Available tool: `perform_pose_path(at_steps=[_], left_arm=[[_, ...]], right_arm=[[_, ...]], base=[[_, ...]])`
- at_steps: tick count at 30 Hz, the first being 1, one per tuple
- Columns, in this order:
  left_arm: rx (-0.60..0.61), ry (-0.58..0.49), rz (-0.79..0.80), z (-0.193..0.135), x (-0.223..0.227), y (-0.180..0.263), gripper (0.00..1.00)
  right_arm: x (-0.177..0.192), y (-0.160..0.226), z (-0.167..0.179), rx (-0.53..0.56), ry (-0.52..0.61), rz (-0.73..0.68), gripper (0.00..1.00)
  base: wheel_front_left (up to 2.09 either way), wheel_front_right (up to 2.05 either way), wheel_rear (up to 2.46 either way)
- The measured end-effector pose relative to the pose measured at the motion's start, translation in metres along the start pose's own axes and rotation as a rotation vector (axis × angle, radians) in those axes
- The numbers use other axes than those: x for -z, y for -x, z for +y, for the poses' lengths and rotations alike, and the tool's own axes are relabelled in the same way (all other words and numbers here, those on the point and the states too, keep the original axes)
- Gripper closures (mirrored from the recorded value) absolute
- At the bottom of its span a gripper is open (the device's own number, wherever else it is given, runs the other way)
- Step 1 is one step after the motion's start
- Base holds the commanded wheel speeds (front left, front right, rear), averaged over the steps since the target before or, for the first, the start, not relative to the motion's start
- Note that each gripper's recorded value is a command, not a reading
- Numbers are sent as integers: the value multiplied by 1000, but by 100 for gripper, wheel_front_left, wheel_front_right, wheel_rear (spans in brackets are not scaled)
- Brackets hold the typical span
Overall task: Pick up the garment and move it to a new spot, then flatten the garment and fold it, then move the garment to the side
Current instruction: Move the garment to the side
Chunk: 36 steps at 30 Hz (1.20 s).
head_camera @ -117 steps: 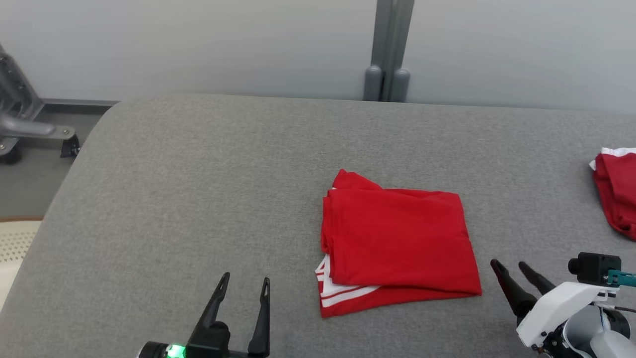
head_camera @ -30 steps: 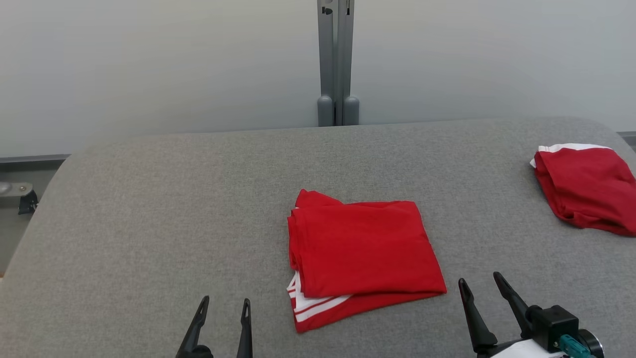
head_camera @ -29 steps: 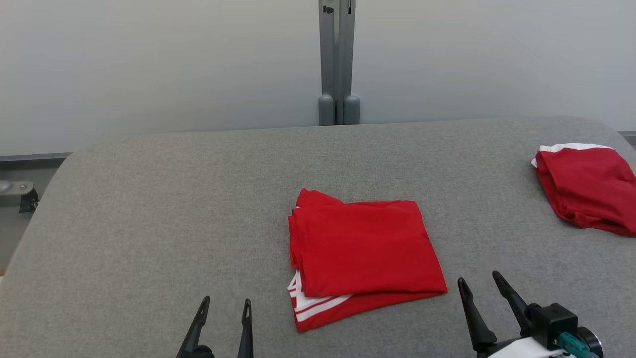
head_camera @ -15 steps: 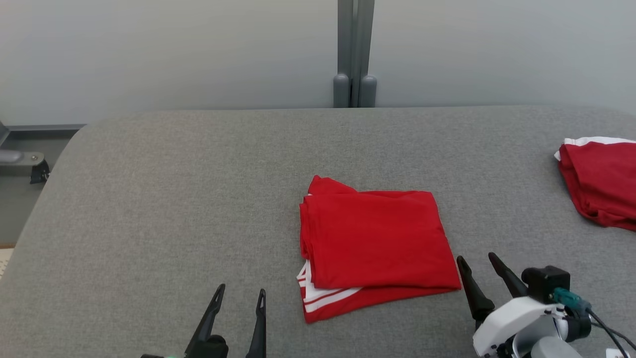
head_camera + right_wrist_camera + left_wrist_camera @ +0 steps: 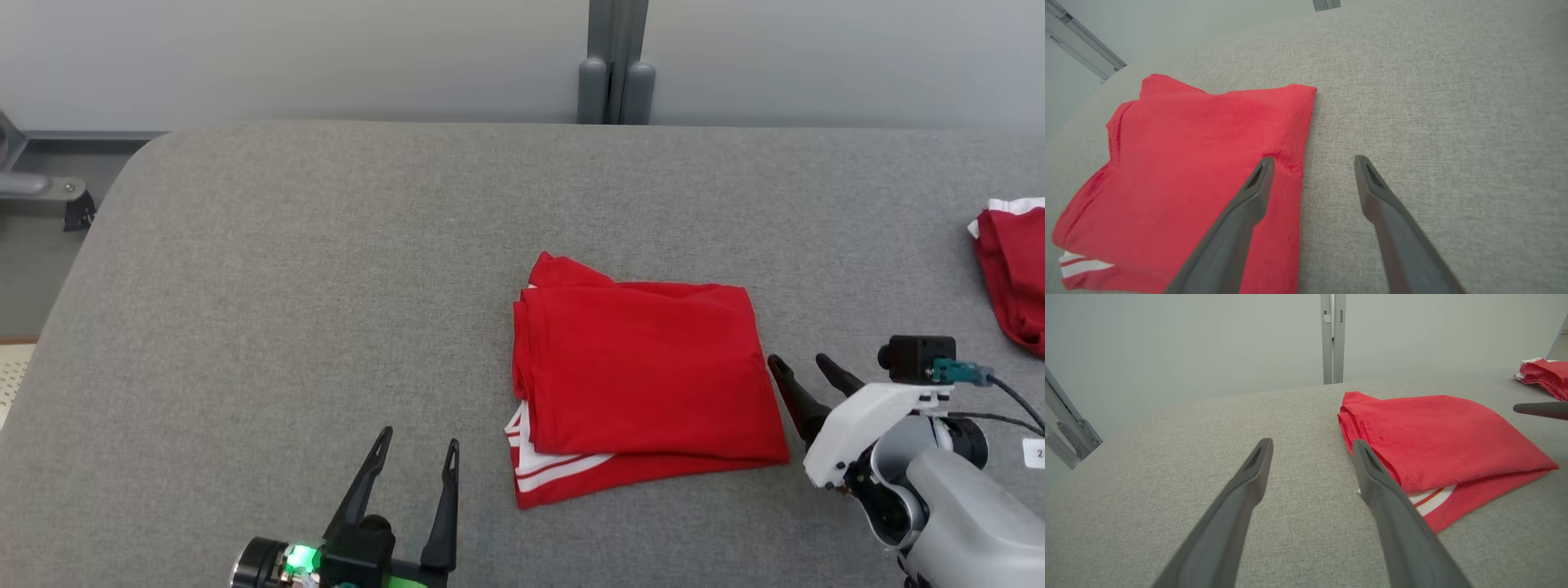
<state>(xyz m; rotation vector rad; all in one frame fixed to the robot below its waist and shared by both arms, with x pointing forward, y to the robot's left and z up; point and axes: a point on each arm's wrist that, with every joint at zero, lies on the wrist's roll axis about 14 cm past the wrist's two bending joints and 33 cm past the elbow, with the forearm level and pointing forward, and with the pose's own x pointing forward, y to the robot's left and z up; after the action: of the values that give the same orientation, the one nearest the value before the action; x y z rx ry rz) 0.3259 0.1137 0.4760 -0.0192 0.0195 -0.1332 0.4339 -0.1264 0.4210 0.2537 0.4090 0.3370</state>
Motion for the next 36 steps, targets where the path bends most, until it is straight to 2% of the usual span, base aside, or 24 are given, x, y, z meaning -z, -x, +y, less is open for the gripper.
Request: perform_pose_path(at_steps=[8,9,12,15,19,29,30,36], left_arm=[[-10,2,29,4,8,-9,0],[-14,1,32,6,9,-10,0],[-21,5,41,8,12,-12,0],[-19,6,47,7,14,-15,0],[4,9,42,1,13,-22,0],[114,0,7,-22,8,-64,0],[148,-4,5,-29,11,-74,0],[228,-5,26,-47,26,-96,0]], right_arm=[[28,-21,-2,-13,-17,160,0],[33,-23,0,-21,-21,187,20],[38,-27,4,-42,-30,218,100],[38,-27,6,-61,-7,221,100],[29,-24,-10,-41,39,194,100],[-51,-18,-107,137,248,41,100],[-76,-14,-129,185,293,1,100],[-131,7,-190,336,386,-77,100]], base=[[0,0,0],[0,0,0],[0,0,0],[0,0,0],[0,0,0],[0,0,0],[0,0,0],[0,0,0]])
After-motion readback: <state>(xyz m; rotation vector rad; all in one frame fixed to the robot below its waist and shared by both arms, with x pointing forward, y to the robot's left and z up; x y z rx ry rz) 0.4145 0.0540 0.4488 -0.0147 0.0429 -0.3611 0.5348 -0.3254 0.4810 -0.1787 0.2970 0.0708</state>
